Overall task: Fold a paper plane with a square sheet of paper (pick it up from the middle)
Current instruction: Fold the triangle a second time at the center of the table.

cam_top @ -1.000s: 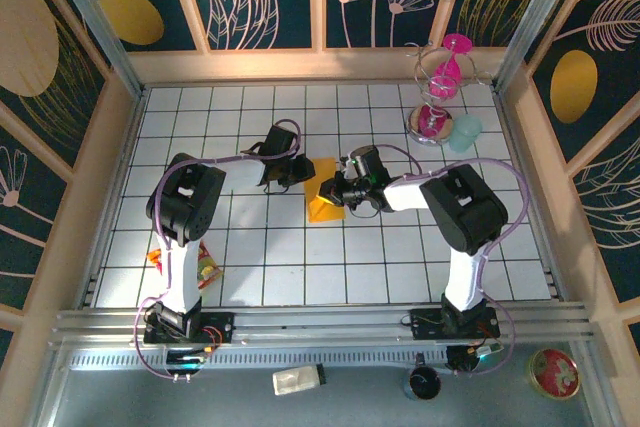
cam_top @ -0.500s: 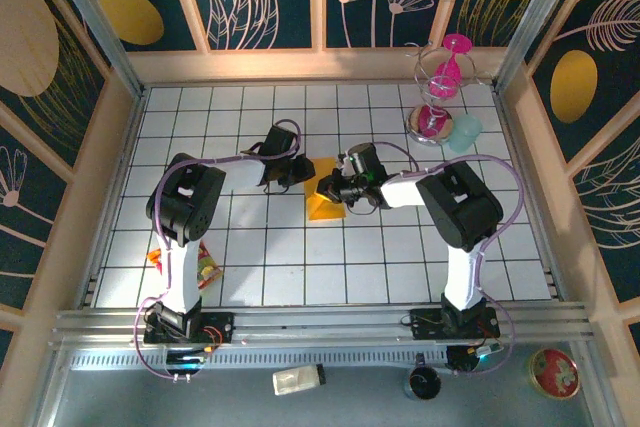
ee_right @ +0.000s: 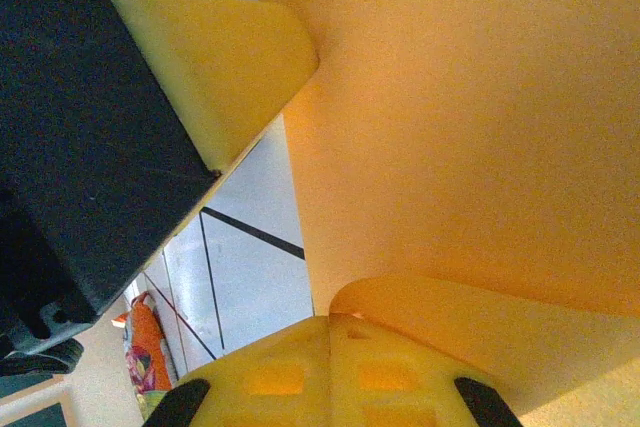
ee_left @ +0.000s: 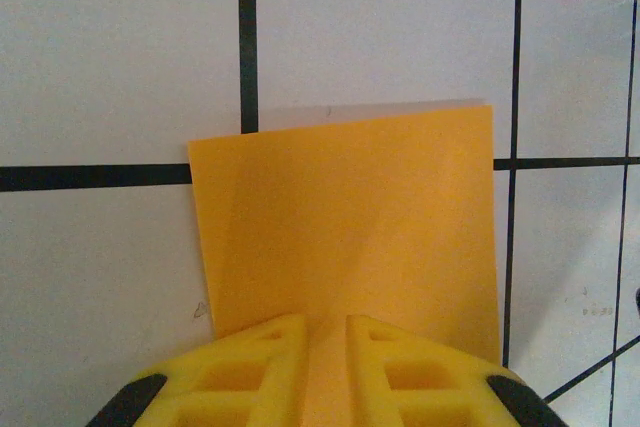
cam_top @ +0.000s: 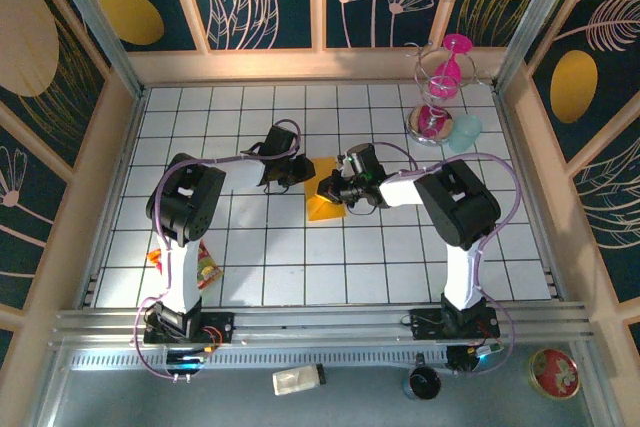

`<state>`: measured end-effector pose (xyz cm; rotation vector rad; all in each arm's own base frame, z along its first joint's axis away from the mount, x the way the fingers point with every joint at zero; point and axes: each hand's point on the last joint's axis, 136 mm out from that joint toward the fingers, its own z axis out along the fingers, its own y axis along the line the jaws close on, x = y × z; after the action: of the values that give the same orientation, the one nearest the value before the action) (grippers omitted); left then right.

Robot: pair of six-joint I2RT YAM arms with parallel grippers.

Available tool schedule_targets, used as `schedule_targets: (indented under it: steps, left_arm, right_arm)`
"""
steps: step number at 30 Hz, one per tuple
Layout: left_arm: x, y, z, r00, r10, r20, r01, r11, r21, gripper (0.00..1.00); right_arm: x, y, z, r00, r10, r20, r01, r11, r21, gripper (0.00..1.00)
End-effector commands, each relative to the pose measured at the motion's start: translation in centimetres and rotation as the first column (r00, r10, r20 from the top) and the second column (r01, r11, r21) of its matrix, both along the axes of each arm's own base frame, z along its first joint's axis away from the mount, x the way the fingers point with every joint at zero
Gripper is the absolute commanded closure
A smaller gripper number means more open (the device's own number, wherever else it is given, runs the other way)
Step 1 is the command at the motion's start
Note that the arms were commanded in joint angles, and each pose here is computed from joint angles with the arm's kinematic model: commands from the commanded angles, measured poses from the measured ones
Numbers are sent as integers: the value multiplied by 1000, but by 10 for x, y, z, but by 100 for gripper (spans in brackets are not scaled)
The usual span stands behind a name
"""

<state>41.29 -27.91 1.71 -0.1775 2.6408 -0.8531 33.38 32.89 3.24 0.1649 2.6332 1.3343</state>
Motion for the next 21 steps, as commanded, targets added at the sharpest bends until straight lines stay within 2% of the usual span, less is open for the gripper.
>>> schedule_targets:
  steps: [1, 21]
  left_arm:
    - [-22, 8, -23, 996, -3, -92, 6, 999, 36, 82]
    - [-23, 9, -21, 996, -3, -90, 6, 999, 33, 82]
  right_arm:
    - [0, 5, -5, 1000, 23, 3, -23, 999, -28, 100]
    - [-1, 4, -11, 1000, 22, -6, -22, 999, -40, 100]
